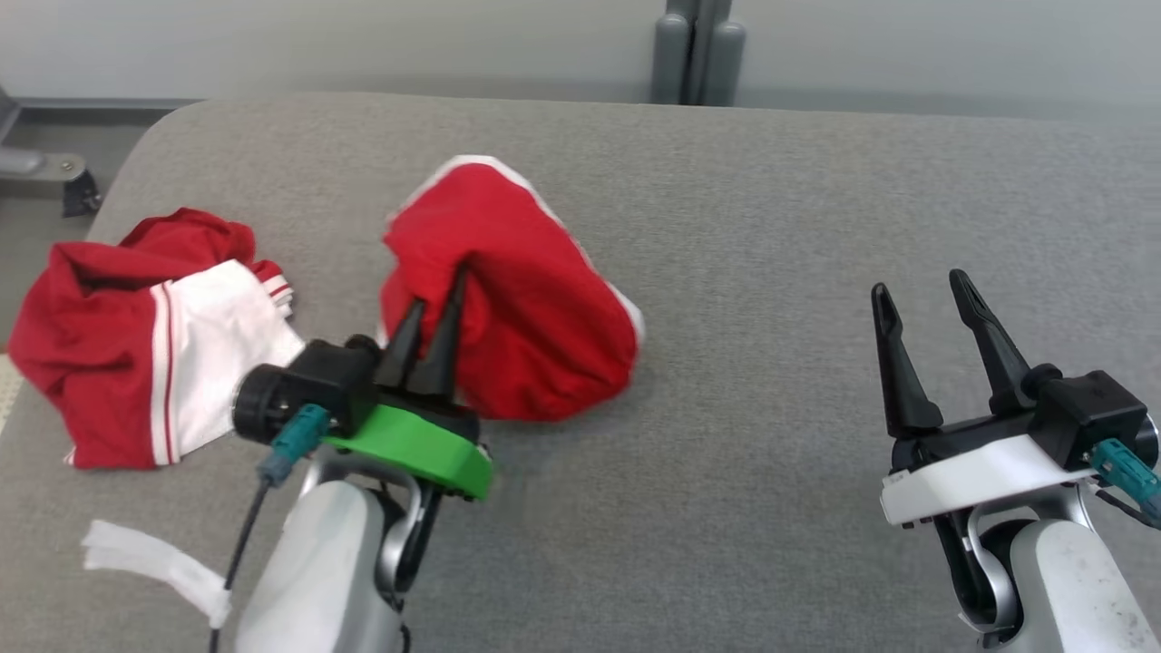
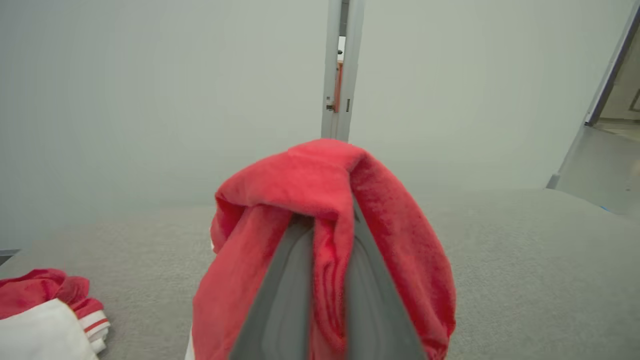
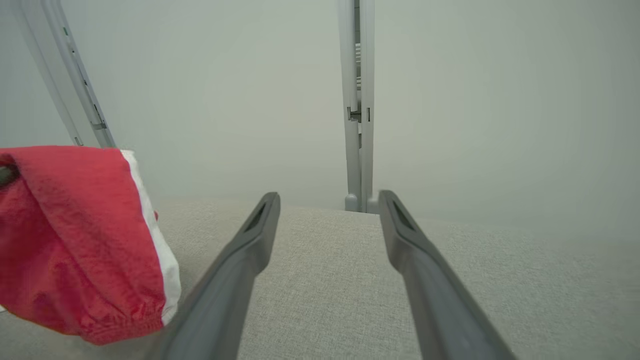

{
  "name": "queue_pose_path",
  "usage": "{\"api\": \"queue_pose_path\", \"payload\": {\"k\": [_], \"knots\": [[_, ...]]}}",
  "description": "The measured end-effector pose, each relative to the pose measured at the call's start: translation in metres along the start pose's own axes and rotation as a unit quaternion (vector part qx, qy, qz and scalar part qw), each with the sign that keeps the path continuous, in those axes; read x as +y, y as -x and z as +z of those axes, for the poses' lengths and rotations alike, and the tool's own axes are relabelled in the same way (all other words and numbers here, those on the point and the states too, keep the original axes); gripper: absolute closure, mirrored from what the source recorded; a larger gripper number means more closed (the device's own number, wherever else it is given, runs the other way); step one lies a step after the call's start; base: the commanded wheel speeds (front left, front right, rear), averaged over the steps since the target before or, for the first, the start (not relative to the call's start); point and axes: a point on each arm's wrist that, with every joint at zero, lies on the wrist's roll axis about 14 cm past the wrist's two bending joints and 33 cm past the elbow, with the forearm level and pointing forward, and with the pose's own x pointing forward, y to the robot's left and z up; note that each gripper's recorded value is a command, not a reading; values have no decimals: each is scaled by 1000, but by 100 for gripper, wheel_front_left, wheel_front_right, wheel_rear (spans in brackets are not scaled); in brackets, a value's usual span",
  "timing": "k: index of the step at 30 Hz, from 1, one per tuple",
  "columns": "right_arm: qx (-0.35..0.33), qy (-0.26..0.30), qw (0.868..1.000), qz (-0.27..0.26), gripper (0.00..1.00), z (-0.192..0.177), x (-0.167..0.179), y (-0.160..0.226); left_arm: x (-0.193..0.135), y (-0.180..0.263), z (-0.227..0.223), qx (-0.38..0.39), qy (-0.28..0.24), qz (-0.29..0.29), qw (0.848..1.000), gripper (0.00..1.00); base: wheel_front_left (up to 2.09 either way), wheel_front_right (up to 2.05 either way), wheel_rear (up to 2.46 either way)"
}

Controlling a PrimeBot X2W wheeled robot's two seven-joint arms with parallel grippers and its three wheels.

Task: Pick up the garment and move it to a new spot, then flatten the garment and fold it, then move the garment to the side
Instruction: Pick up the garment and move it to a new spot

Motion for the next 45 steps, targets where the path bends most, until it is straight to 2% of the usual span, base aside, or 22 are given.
{"api": "queue_pose_path", "payload": {"k": [3,8,17,18,19,23,27,30,33,36,40,45], "knots": [[-7,4,1000,-29,0,6,-17,10,-52,-15,-15,22,18,-78,997,100,0,0,0],[-13,10,996,-89,0,11,-54,31,-128,-28,-47,69,49,-190,978,100,0,0,0],[5,15,984,-179,0,-4,-103,70,-201,-19,-120,172,74,-297,936,100,0,0,0],[10,16,982,-188,0,-7,-107,73,-207,-18,-125,176,79,-307,932,60,0,0,0],[14,17,981,-194,0,-10,-111,76,-211,-18,-127,176,84,-313,930,0,0,0,0],[26,17,978,-205,0,-19,-116,81,-216,-25,-124,158,94,-312,932,0,0,0,0],[25,18,980,-199,0,-20,-113,78,-204,-35,-109,131,103,-282,945,0,0,0,0],[25,18,982,-189,0,-20,-108,73,-176,-43,-98,110,97,-234,961,0,0,0,0],[27,13,985,-170,0,-21,-97,65,-129,-48,-84,85,77,-161,980,0,0,0,0],[28,10,988,-149,0,-21,-85,58,-78,-44,-69,66,58,-85,992,0,0,0,0],[27,3,992,-119,0,-19,-67,48,-11,-25,-50,47,23,6,999,0,0,0,0],[17,-1,996,-90,0,-10,-47,42,35,9,-34,38,-7,74,996,0,0,0,0]]}}
